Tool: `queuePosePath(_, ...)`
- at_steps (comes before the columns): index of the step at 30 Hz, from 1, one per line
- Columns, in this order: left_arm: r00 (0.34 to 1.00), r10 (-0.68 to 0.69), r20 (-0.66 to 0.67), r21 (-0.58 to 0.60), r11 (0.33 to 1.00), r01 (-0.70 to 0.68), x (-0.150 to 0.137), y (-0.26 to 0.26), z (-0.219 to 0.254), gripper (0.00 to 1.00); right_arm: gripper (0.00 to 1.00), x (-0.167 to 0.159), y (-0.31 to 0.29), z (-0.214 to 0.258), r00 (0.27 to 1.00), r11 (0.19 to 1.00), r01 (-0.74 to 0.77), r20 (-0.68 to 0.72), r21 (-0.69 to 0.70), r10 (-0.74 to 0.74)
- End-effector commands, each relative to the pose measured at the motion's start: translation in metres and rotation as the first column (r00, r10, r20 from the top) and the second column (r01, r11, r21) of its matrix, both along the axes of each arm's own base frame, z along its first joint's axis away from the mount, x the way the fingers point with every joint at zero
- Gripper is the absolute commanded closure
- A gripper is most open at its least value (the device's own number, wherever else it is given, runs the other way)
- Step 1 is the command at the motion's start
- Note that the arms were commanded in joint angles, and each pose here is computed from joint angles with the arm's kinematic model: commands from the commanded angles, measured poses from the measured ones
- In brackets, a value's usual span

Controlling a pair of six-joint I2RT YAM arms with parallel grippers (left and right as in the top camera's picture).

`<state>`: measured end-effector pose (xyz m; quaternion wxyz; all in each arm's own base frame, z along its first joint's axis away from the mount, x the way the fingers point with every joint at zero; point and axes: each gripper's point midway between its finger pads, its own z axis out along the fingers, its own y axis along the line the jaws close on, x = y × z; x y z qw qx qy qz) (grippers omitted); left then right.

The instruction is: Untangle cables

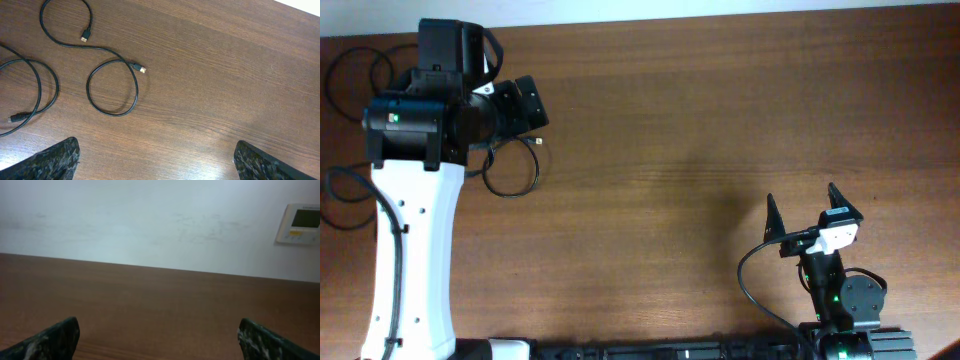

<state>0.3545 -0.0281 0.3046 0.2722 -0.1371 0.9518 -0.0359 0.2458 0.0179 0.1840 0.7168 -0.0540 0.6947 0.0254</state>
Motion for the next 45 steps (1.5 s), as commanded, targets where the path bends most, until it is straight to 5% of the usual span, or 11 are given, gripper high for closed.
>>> queuePosePath(1,1.000,-0.003,0.002,0.015,1.000,0.003,0.000,0.002,0.001,0.01,0.01,0.000,0.000,-0.015,0.999,1.000,-0.005,-0.053,-0.012,0.005)
queuePosePath(11,1.000,-0.003,0.002,0.015,1.000,0.003,0.000,0.002,0.001,0.01,0.02,0.000,-0.005,-0.026,0.995,1.000,0.027,-0.099,0.003,-0.026)
queuePosePath(14,1.000,-0.003,0.002,0.015,1.000,0.003,0.000,0.002,0.001,0.01,0.02,0.000,-0.016,-0.028,0.989,0.990,0.098,-0.118,0.101,-0.086)
queuePosePath(45,1.000,-0.003,-0.003,0.016,1.000,0.003,-0.001,0.002,0.000,0.01,0.02,0.000,-0.012,-0.027,0.992,0.998,0.066,-0.104,0.014,-0.065)
